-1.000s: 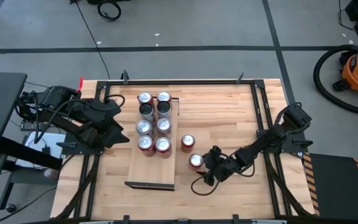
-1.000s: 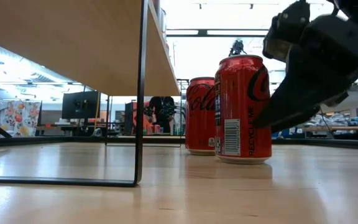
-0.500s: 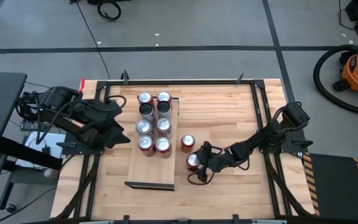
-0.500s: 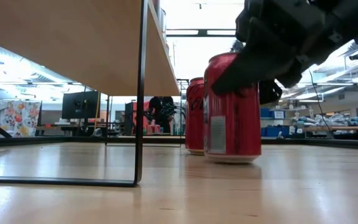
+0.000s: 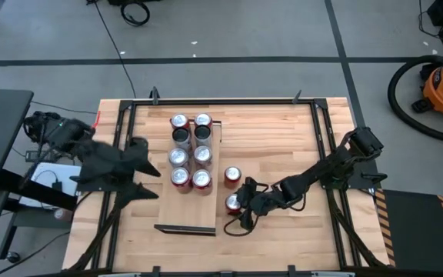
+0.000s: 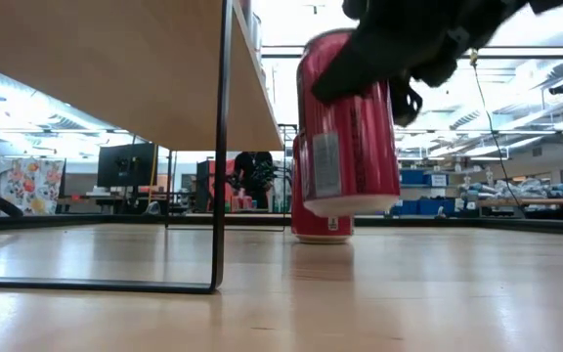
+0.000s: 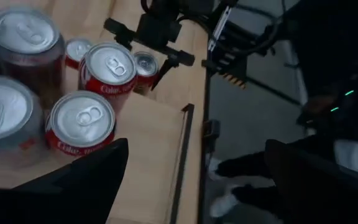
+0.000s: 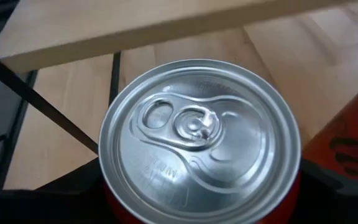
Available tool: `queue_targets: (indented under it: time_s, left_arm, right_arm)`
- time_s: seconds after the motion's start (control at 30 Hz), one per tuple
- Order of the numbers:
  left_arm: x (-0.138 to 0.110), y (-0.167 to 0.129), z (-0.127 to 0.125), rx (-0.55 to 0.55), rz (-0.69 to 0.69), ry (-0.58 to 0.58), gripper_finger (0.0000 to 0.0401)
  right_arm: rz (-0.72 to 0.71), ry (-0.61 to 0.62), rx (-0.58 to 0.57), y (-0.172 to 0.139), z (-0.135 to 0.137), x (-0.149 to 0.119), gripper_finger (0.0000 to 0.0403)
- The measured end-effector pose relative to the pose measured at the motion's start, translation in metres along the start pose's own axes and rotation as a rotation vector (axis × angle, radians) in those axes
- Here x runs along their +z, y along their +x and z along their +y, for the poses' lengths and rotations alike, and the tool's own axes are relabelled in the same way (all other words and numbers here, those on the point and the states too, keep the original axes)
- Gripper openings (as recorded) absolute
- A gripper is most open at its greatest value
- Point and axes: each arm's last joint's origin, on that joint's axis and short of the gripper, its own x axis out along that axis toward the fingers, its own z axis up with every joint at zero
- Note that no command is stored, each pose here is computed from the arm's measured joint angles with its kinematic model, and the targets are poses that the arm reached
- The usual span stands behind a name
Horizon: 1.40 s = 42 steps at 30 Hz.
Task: Place canned beverage on shelf
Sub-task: Put the bottom right red and black soda can on the shelf
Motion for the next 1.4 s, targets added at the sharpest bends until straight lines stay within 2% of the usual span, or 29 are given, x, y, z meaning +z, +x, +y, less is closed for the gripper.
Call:
queue_targets:
  time_s: [0.23, 0.4, 0.63, 0.9, 1.0, 1.13, 1.27, 1.4]
  left_arm:
    - [-0.014, 0.029, -0.019, 0.041, 0.093, 0.083, 0.0389]
    - [-0.024, 0.040, -0.027, 0.064, 0.159, 0.094, 0.0389]
    - [-0.027, 0.038, -0.028, 0.075, 0.164, 0.023, 0.0389]
    - [-0.029, 0.038, -0.030, 0.075, 0.162, 0.045, 0.0388]
    - [-0.029, 0.038, -0.030, 0.078, 0.156, 0.054, 0.0388]
    - [-0.029, 0.038, -0.030, 0.077, 0.157, 0.055, 0.0388]
    - [-0.029, 0.038, -0.030, 0.075, 0.154, 0.054, 0.0388]
    - [-0.028, 0.038, -0.030, 0.074, 0.154, 0.054, 0.0388]
  right_arm:
    - [0.076, -0.095, -0.042, -0.020, 0.014, 0.041, 0.0318]
    - [0.115, -0.147, -0.011, -0.038, 0.028, 0.073, 0.0319]
    - [0.003, -0.156, 0.041, -0.056, 0.044, 0.109, 0.0319]
    - [-0.198, -0.117, 0.025, -0.054, 0.056, 0.121, 0.0320]
    - [-0.255, -0.114, 0.031, -0.044, 0.065, 0.119, 0.0320]
    - [-0.235, -0.129, 0.011, -0.034, 0.073, 0.116, 0.0320]
    - [-0.248, -0.125, -0.004, -0.034, 0.083, 0.132, 0.0320]
    - [-0.201, -0.142, -0.030, -0.022, 0.093, 0.139, 0.0320]
